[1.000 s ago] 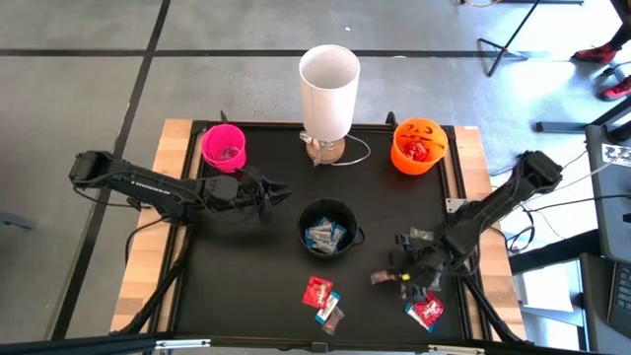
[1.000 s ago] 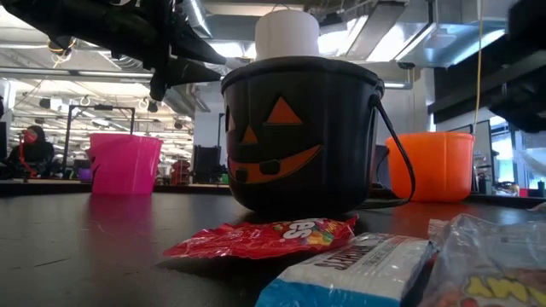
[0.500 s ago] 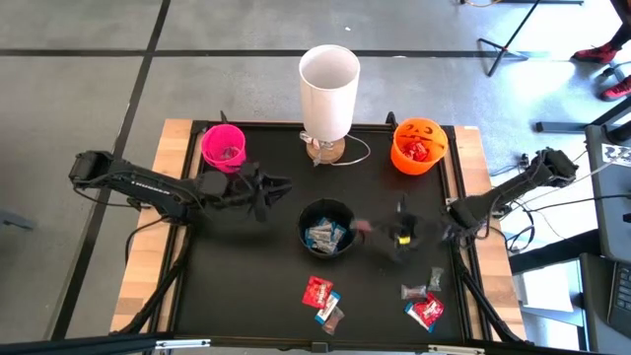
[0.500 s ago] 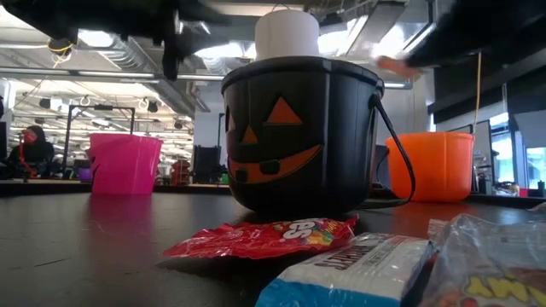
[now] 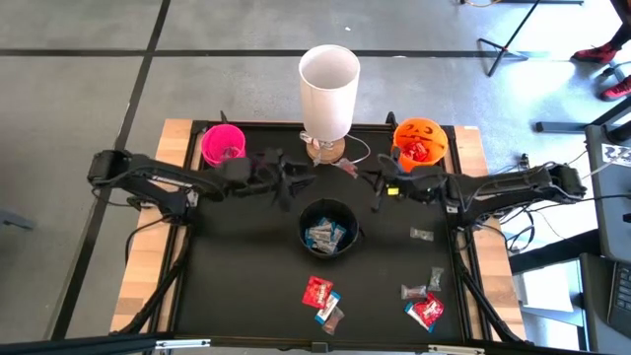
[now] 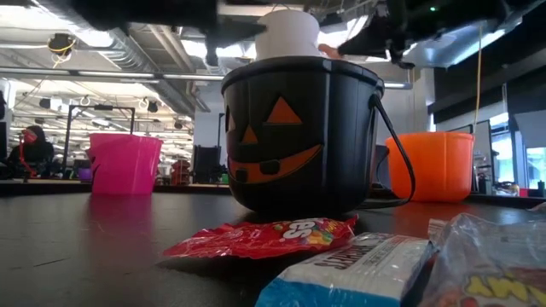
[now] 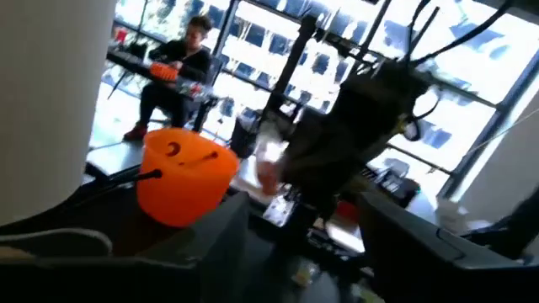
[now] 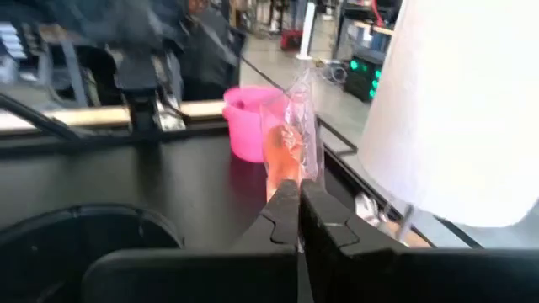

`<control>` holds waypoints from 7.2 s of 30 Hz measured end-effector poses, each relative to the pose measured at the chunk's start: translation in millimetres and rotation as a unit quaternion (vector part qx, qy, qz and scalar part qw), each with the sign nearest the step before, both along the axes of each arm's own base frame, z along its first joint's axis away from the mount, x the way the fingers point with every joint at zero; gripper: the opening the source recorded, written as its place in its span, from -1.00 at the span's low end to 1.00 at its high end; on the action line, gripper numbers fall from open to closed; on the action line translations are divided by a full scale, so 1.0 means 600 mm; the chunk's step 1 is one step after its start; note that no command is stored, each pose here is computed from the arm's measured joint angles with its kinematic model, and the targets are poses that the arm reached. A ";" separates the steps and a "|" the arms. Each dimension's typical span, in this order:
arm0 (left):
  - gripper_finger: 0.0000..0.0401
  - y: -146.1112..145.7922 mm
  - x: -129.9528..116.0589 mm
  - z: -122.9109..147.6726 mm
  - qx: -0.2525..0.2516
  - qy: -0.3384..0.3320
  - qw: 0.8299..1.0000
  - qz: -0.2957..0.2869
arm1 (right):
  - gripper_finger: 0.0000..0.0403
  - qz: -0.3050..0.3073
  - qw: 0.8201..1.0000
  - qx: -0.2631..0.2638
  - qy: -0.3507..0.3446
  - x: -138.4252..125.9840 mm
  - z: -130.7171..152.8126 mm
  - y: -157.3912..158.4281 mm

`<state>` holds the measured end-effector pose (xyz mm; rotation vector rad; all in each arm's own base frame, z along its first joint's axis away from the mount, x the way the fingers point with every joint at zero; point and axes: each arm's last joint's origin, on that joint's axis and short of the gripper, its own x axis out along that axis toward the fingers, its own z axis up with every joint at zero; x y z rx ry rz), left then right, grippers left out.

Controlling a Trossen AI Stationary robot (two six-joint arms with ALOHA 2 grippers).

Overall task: Sort candy
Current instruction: Put the orange gummy into the black bucket, then put the green gummy into the pink bucket

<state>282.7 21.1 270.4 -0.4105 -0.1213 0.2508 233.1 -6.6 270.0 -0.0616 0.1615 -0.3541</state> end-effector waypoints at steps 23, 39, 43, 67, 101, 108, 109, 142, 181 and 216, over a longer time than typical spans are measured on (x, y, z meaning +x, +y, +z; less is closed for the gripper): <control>0.11 0.029 0.096 -0.008 0.011 0.041 0.999 0.024 | -0.99 0.057 0.996 0.034 -0.051 0.046 -0.019 -0.008; -0.78 0.029 0.096 -0.009 0.036 0.050 0.998 0.027 | -0.59 0.069 0.995 0.048 -0.054 0.048 -0.020 -0.007; -0.88 0.029 0.095 -0.009 0.045 0.060 0.997 0.026 | -0.26 0.065 0.996 0.049 -0.043 0.045 -0.022 -0.007; -0.89 0.049 -0.242 0.078 0.050 0.351 0.824 0.442 | 0.04 0.060 0.997 0.053 -0.011 -0.007 0.040 -0.002; -0.24 0.019 -0.149 0.118 0.093 0.128 0.981 0.113 | 0.04 0.112 0.970 0.130 0.172 -0.041 0.036 0.017; -0.25 -0.015 -0.125 0.120 0.108 0.097 0.987 0.062 | 0.04 0.146 0.928 0.131 0.317 -0.078 0.041 0.070; -0.25 -0.019 -0.120 0.117 0.109 0.101 0.987 0.055 | 0.04 0.145 0.920 0.141 0.336 -0.084 0.036 0.078; -0.25 -0.050 -0.038 0.073 0.125 0.103 0.987 0.014 | -0.12 -0.107 0.771 0.343 0.525 -0.186 -0.191 0.083; -0.25 -0.049 -0.023 0.058 0.105 0.111 0.988 0.033 | -0.99 0.004 0.995 0.044 0.086 -0.037 0.091 0.098; 0.29 -0.045 0.062 -0.018 0.112 0.092 0.988 -0.051 | -1.00 0.133 0.990 0.054 -0.011 0.118 0.047 0.052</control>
